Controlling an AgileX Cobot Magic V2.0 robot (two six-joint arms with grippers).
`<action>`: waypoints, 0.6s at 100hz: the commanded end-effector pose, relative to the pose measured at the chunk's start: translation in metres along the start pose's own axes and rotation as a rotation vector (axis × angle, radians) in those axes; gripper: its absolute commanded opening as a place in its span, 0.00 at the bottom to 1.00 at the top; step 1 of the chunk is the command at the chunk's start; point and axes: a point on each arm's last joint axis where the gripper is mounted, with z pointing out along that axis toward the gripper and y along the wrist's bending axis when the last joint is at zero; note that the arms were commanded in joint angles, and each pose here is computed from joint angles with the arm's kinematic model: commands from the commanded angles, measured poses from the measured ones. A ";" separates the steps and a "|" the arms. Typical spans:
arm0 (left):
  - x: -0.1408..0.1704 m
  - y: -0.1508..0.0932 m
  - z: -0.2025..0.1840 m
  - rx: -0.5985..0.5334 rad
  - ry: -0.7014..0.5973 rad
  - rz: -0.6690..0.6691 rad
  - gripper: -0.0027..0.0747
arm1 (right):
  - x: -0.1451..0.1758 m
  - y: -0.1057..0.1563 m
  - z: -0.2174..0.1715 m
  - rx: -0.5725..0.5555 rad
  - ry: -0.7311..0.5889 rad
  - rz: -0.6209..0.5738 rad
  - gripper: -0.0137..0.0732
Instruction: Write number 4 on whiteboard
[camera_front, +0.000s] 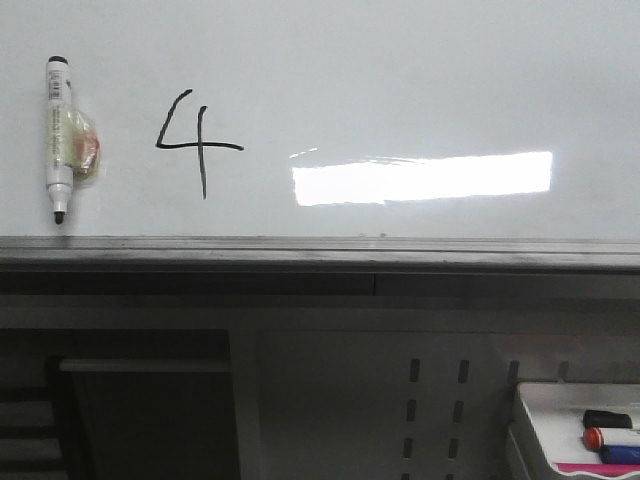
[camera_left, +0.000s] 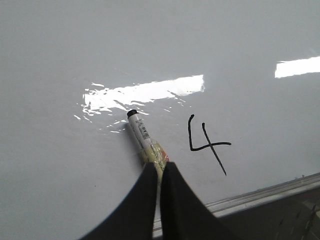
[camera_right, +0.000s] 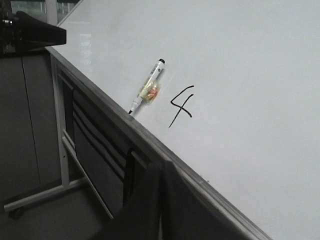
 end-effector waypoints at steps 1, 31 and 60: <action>-0.011 0.000 -0.004 -0.002 -0.094 0.004 0.01 | -0.009 -0.002 -0.012 0.028 -0.143 -0.011 0.08; -0.012 0.000 -0.005 -0.002 -0.102 0.002 0.01 | -0.006 -0.002 -0.022 0.038 -0.191 -0.009 0.08; -0.012 0.000 -0.005 -0.002 -0.102 0.002 0.01 | -0.006 -0.002 -0.022 0.038 -0.191 -0.009 0.08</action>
